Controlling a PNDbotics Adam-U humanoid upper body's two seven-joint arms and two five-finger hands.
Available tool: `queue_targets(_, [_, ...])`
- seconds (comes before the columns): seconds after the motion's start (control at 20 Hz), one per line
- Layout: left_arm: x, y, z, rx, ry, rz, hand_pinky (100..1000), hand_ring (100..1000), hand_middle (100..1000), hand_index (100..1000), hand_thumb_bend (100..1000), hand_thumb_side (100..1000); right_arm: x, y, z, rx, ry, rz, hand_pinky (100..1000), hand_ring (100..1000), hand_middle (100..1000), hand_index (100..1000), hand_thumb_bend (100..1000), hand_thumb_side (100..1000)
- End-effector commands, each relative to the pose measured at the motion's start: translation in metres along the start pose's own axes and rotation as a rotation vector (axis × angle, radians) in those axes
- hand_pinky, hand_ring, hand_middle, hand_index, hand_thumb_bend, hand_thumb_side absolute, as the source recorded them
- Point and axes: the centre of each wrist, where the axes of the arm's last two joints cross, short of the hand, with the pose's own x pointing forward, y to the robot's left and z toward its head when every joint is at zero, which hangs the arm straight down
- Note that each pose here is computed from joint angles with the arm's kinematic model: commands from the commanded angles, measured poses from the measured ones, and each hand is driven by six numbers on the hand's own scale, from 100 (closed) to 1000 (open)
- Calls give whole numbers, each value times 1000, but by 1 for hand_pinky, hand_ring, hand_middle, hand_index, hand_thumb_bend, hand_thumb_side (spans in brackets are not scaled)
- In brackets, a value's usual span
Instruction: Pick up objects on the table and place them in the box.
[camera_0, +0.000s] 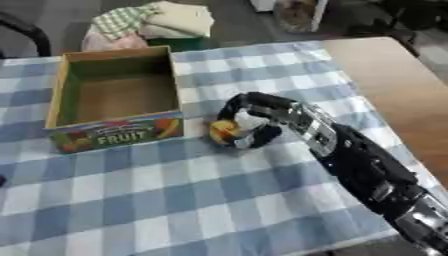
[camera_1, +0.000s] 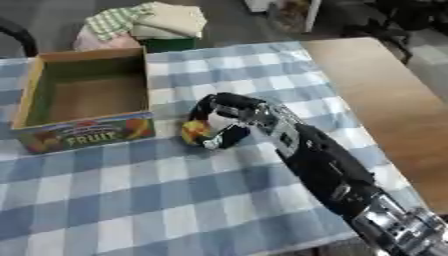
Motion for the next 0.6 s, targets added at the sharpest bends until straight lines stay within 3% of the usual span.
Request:
queue_targets(0.05, [4, 6, -2, 5, -17, -11, 733, 597, 518, 628, 780, 365, -2, -9, 0, -36, 9, 46, 726, 594, 394, 552, 100, 100])
queue_targets(0.25, [4, 6, -1, 6, -16, -11, 733, 597, 518, 628, 778, 365, -2, -10, 1, -112, 20, 48, 690, 528, 240, 394, 100, 100])
queue_targets(0.6, [3, 6, -1, 8, -15, -12, 733, 597, 517, 628, 778, 366, 7, -30, 0, -225, -18, 47, 681, 507, 200, 359, 100, 100])
